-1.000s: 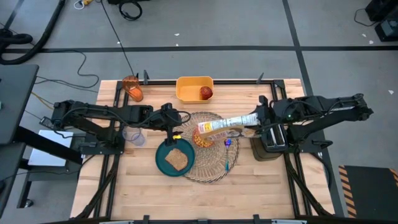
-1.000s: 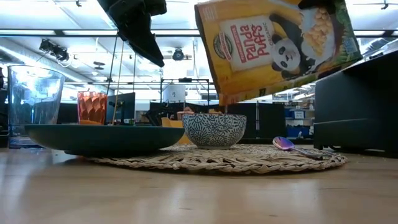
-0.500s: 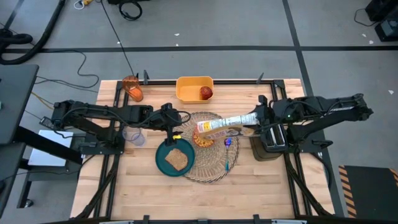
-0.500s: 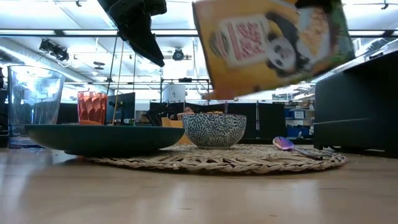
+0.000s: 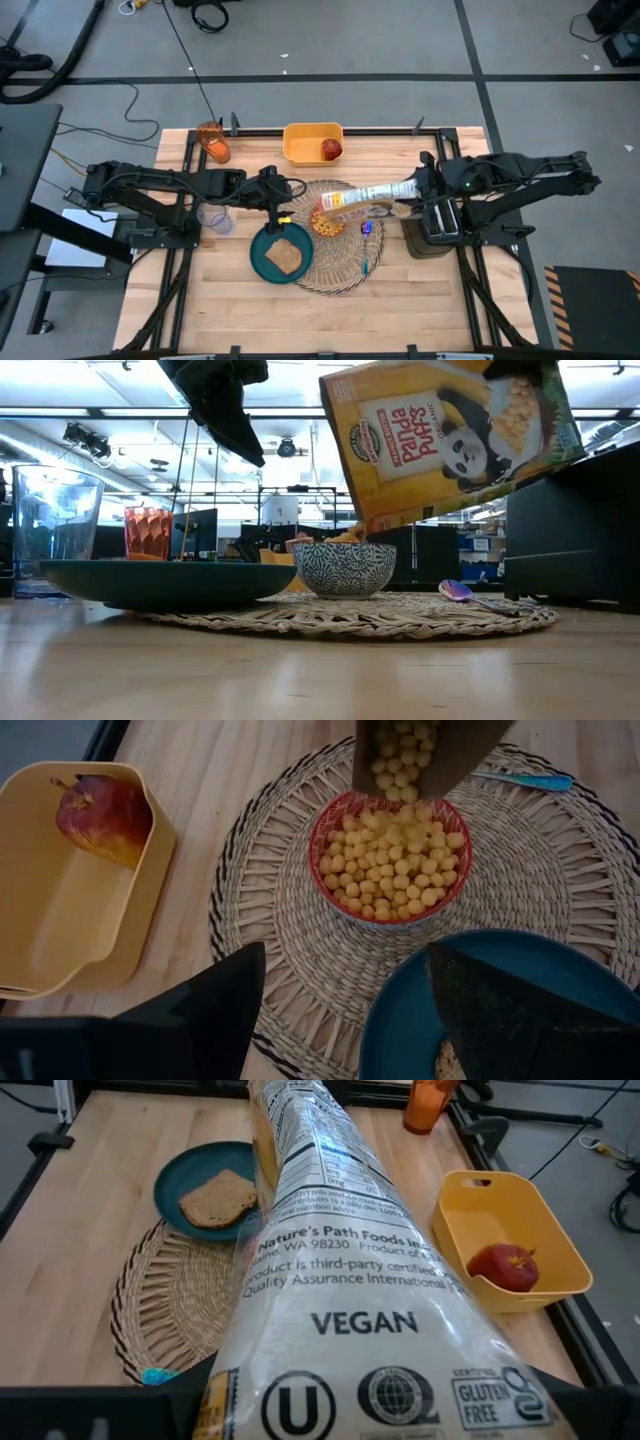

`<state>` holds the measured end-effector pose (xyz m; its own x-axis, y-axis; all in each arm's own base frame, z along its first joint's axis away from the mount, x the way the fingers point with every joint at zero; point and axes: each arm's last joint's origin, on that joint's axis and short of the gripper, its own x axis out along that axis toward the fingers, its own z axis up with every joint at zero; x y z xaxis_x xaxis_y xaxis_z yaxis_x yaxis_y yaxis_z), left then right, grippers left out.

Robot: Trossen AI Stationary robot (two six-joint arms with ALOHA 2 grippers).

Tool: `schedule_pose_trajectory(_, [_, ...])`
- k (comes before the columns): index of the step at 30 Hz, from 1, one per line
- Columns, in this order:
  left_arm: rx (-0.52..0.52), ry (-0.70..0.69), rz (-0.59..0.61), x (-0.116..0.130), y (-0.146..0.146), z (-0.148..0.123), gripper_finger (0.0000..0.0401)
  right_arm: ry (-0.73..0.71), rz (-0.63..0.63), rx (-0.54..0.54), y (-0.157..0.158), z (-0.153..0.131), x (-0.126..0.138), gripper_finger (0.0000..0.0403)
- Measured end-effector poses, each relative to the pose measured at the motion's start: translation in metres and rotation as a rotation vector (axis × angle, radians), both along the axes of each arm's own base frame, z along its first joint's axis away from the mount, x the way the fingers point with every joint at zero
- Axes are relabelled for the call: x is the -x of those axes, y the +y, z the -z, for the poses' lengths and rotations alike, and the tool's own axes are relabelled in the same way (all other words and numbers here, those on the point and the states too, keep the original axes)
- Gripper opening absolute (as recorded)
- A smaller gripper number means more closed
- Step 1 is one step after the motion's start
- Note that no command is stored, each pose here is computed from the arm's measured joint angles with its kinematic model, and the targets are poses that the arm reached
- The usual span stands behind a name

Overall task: Arrange a breakfast setting
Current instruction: Pour the cereal from the yellow cereal box into the red bowl

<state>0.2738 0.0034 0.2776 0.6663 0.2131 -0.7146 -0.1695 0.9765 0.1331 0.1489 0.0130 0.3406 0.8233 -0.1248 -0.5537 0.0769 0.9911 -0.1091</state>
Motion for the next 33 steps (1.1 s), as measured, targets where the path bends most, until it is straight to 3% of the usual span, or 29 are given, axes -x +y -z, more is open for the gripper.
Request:
schedule_pose_trajectory(11, [0.000, -0.014, -0.001, -0.0010, 0.0003, -0.0009, 0.0283, -0.013, -0.016, -0.011, -0.0010, -0.0038, 0.0109, 0.0193])
schedule_pose_trajectory(33, [-0.008, -0.028, 0.007, -0.0018, 0.0001, -0.0022, 0.0283, 0.010, 0.015, -0.019, -0.0012, -0.0043, 0.0085, 0.0193])
